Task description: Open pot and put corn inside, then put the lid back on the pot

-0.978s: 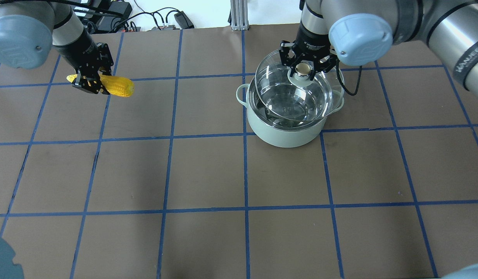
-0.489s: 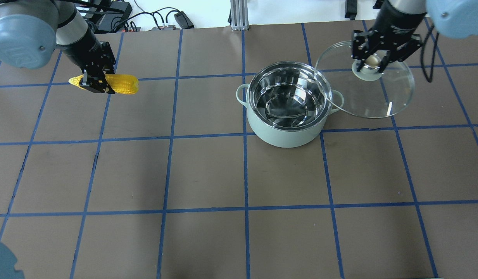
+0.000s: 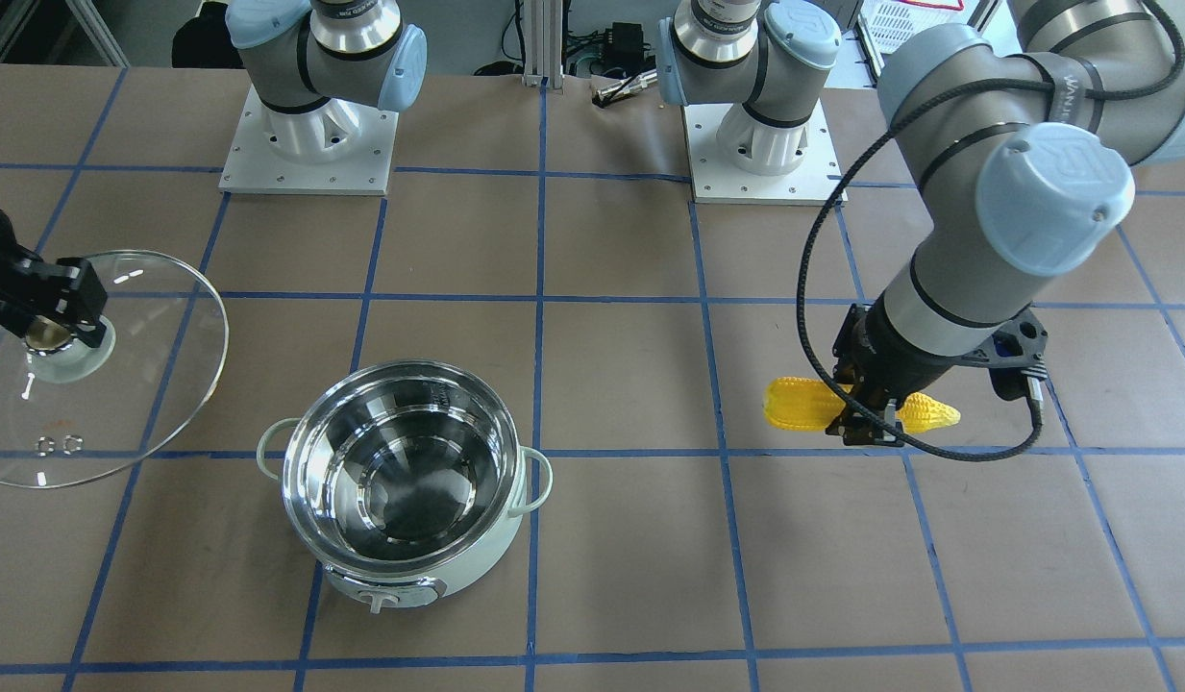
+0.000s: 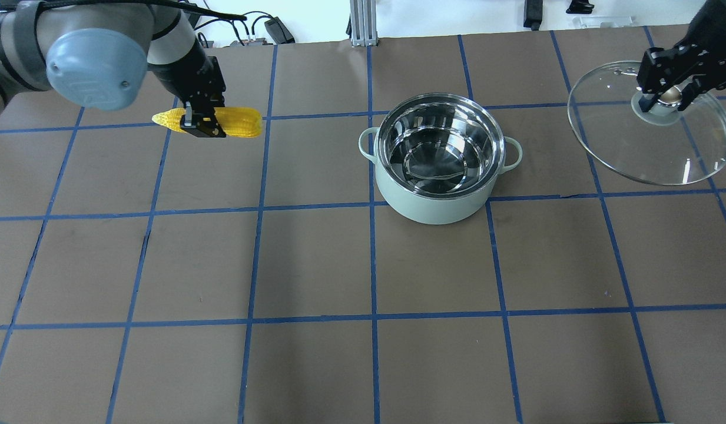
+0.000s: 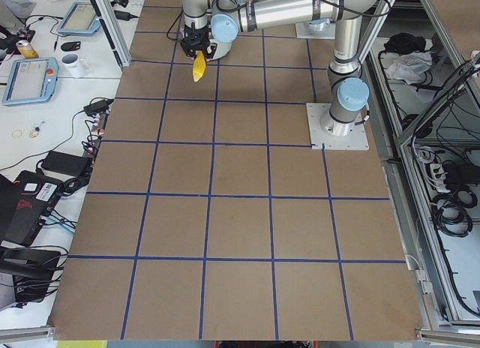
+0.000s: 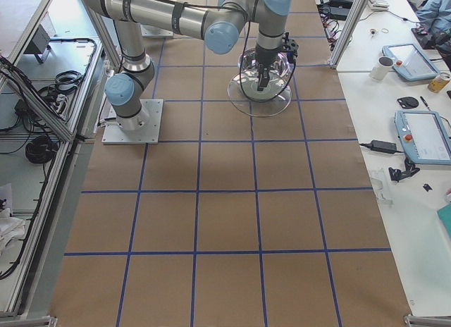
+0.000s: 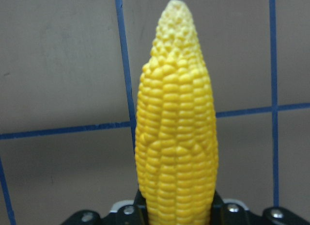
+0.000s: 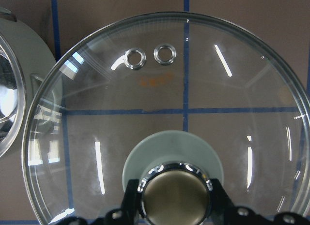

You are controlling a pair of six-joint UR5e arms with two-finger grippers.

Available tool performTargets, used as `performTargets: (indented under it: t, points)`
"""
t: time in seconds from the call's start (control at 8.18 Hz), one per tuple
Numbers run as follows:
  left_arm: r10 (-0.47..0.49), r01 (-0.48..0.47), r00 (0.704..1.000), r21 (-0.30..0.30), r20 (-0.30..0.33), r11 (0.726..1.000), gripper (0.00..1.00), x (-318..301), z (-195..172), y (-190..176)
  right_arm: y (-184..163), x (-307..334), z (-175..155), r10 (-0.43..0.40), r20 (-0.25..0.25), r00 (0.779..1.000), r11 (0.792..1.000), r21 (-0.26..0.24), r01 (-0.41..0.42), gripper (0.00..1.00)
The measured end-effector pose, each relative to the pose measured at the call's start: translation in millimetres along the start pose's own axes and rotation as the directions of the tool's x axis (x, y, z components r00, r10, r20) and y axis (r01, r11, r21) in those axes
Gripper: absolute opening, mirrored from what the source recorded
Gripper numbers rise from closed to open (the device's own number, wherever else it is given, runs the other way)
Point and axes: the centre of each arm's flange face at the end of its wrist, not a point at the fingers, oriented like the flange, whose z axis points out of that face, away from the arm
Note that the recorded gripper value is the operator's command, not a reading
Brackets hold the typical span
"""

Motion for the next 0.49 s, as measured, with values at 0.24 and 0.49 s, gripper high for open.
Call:
performTargets:
  t: [0.24, 0.49]
  points:
    - [0.014, -0.015, 0.996, -0.009, -0.083, 1.000, 0.00, -4, -8, 71, 3, 35, 3, -0.055, 0.000, 0.998, 0.998, -0.003, 0.055, 0.07]
    - [0.061, -0.068, 0.983, -0.039, -0.174, 0.997, 0.00, -15, -14, 145, 2, 54, 10, -0.083, 0.004, 0.997, 0.997, -0.007, 0.083, 0.06]
